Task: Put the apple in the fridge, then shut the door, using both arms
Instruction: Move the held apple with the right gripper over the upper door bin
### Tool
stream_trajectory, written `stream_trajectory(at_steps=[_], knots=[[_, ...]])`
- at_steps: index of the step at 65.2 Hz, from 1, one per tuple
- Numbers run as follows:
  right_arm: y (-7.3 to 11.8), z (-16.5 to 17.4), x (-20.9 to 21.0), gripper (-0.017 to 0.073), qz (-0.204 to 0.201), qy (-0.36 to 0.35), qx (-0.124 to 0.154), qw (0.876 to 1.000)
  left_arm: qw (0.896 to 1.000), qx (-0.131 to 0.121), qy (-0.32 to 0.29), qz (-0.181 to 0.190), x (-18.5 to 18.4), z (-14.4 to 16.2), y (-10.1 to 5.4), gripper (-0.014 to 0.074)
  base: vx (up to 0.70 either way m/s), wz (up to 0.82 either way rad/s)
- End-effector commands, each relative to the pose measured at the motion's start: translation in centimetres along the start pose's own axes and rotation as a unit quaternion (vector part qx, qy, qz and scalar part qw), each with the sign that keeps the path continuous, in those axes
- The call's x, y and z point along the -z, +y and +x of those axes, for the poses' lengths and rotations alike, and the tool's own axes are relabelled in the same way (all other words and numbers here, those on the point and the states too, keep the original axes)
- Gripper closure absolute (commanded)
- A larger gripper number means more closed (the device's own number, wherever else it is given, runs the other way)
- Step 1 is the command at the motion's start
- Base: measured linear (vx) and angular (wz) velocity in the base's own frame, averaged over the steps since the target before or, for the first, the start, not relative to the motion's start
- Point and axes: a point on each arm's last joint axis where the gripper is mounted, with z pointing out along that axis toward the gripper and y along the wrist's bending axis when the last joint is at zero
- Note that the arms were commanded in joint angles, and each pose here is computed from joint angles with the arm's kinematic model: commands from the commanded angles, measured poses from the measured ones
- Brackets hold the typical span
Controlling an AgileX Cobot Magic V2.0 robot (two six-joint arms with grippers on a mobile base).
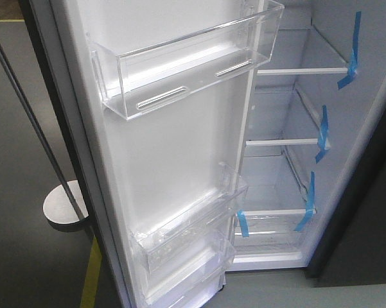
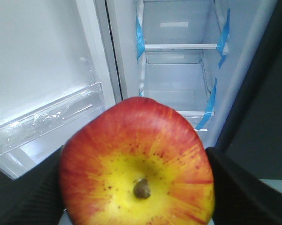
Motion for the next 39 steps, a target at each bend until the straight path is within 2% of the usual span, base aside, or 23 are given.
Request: stream_trajectory(at_steps=[1,39], knots=[[0.02,-1.38,0.48,0.0473,0.004,-0.047,-0.003,0.999,0.999,0.004,-0.032,0.009,-0.09,-0.06,-0.08,0.0598,0.0,0.0],[0.02,-1.38,0.48,0.0473,0.004,-0.047,-0.003,0.999,0.999,0.004,-0.032,0.009,-0.09,-0.06,-0.08,0.0598,0.0,0.0]])
